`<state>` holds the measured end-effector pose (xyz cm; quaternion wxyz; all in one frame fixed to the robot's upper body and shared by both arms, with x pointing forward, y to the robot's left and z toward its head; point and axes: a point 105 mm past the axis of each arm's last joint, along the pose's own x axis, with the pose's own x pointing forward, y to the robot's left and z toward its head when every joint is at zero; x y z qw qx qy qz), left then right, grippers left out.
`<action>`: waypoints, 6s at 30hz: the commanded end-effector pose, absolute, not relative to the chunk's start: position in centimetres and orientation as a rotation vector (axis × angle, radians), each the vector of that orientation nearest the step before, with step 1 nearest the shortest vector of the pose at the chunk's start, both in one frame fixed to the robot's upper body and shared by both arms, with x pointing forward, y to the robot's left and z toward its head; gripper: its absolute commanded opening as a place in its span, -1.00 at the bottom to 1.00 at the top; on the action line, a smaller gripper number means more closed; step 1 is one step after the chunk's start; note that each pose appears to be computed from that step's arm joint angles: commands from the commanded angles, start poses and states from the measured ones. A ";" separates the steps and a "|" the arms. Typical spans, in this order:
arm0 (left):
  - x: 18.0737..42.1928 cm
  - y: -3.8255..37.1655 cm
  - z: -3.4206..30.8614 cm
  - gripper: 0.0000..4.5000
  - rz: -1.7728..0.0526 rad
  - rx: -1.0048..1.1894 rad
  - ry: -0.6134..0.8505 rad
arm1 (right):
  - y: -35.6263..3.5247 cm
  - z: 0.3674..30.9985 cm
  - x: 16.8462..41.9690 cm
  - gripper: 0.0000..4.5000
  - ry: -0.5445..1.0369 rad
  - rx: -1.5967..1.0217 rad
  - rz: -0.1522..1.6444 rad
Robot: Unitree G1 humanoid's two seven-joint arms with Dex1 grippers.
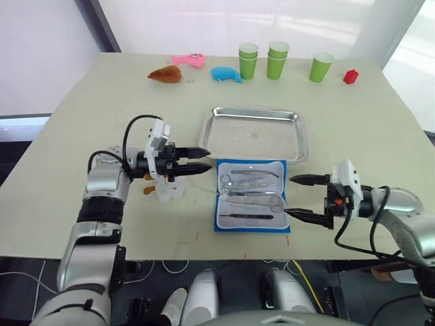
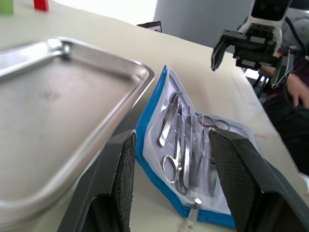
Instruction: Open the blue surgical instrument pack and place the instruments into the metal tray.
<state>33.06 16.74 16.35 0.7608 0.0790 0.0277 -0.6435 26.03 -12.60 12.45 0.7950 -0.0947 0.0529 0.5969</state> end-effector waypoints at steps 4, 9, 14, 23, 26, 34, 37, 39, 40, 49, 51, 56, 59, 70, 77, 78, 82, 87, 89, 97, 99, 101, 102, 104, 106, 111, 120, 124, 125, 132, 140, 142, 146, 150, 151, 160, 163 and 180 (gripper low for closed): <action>30.1 17.7 18.9 0.13 -1.496 0.406 -0.060 | -12.1 12.2 27.2 0.98 0.042 -0.304 1.322; 28.5 17.7 19.5 0.36 -1.547 0.460 -0.049 | -11.4 12.2 28.1 1.00 -0.018 -0.326 1.338; 27.8 17.5 19.3 0.93 -1.588 0.461 -0.043 | -10.7 11.9 29.3 1.00 -0.061 -0.357 1.357; 27.5 17.3 18.7 0.93 -1.611 0.433 -0.058 | -10.3 10.2 30.4 1.00 -0.068 -0.357 1.369; 27.6 17.3 18.6 0.93 -1.606 0.428 -0.066 | -10.4 9.2 30.6 1.00 -0.044 -0.367 1.370; 27.8 17.5 18.2 0.93 -1.601 0.416 -0.058 | -10.3 6.5 30.8 1.00 0.054 -0.367 1.378; 27.9 17.6 17.9 0.93 -1.599 0.412 -0.052 | -10.1 5.6 30.5 1.00 0.097 -0.352 1.392; 28.0 17.6 17.8 0.93 -1.598 0.409 -0.048 | -10.1 5.0 30.3 1.00 0.140 -0.340 1.394; 28.1 17.6 17.6 0.93 -1.593 0.409 -0.045 | -10.3 4.4 30.2 1.00 0.179 -0.342 1.394; 29.5 17.5 16.8 0.93 -1.554 0.415 -0.054 | -11.2 1.2 29.4 1.00 0.452 -0.328 1.355; 29.6 17.3 16.8 0.93 -1.558 0.413 -0.055 | -11.3 0.8 29.2 1.00 0.491 -0.322 1.352; 29.9 17.1 16.8 0.93 -1.561 0.414 -0.055 | -11.5 -0.1 28.7 1.00 0.569 -0.306 1.345; 30.0 17.0 16.7 0.93 -1.560 0.416 -0.054 | -11.5 -0.6 28.3 1.00 0.620 -0.283 1.337; 30.2 16.6 16.6 0.93 -1.578 0.410 -0.057 | -10.9 -1.3 26.6 1.00 0.712 -0.207 1.344; 30.2 16.4 16.5 0.93 -1.588 0.409 -0.053 | -10.9 -1.4 25.9 1.00 0.706 -0.190 1.325; 30.2 16.3 16.4 0.93 -1.589 0.409 -0.053 | -10.9 -1.4 25.8 1.00 0.701 -0.190 1.321; 30.4 16.0 16.2 0.93 -1.591 0.408 -0.055 | -11.0 -1.3 26.2 1.00 0.665 -0.210 1.300; 30.9 15.8 16.1 0.93 -1.584 0.416 -0.058 | -10.8 0.2 28.3 1.00 0.493 -0.265 1.260; 31.0 15.7 16.0 0.93 -1.584 0.416 -0.058 | -11.0 0.5 28.9 1.00 0.449 -0.303 1.257; 30.9 15.5 15.8 0.93 -1.588 0.412 -0.062 | -10.8 0.4 29.0 1.00 0.391 -0.311 1.284; 30.9 15.5 15.7 0.93 -1.589 0.411 -0.061 | -10.9 0.1 28.8 1.00 0.396 -0.313 1.288; 30.9 15.6 15.7 0.93 -1.589 0.412 -0.061 | -11.0 0.0 28.8 1.00 0.401 -0.313 1.288; 30.9 15.6 15.7 0.93 -1.588 0.412 -0.061 | -11.0 -0.1 28.8 1.00 0.404 -0.312 1.288; 30.9 15.6 15.7 0.93 -1.588 0.413 -0.063 | -11.1 -0.3 28.7 1.00 0.412 -0.307 1.287; 31.0 15.5 15.8 0.93 -1.588 0.413 -0.065 | -11.2 -0.5 28.6 1.00 0.421 -0.305 1.288; 31.4 15.5 15.4 0.93 -1.581 0.430 -0.029 | -11.3 -0.8 28.3 1.00 0.436 -0.297 1.288; 33.3 14.4 14.9 0.71 -1.576 0.504 0.051 | -11.2 -0.9 28.3 1.00 0.439 -0.288 1.285; 34.2 13.4 14.5 -0.01 -1.568 0.552 0.043 | -11.0 -0.9 28.4 1.00 0.433 -0.285 1.282; 34.4 13.2 14.2 -0.01 -1.565 0.563 0.056 | -11.0 -0.8 28.4 1.00 0.432 -0.284 1.281; 35.8 11.9 12.9 -0.01 -1.532 0.602 0.114 | -11.1 -0.8 28.4 1.00 0.429 -0.278 1.274; 36.6 10.8 11.2 -0.01 -1.509 0.599 0.167 | -11.0 -0.7 28.5 1.00 0.403 -0.273 1.263; 36.8 10.7 11.1 -0.01 -1.505 0.594 0.171 | -11.0 -0.6 28.5 1.00 0.382 -0.268 1.254; 36.9 10.8 10.8 -0.01 -1.493 0.587 0.181 | -11.1 -1.2 28.3 1.00 0.363 -0.256 1.230; 36.9 10.9 10.6 -0.01 -1.486 0.581 0.189 | -10.5 -1.8 27.7 1.00 0.364 -0.231 1.242; 37.0 10.9 10.6 -0.01 -1.482 0.579 0.191 | -10.4 -2.0 27.6 1.00 0.368 -0.222 1.245; 37.5 11.2 10.6 -0.01 -1.437 0.557 0.198 | -10.4 -2.7 26.9 1.00 0.439 -0.196 1.274; 37.5 11.4 10.6 -0.01 -1.432 0.552 0.204 | -10.4 -2.9 26.7 1.00 0.468 -0.191 1.288; 37.2 12.2 10.1 -0.51 -1.442 0.503 0.297 | -10.0 -2.7 26.9 1.00 0.489 -0.188 1.298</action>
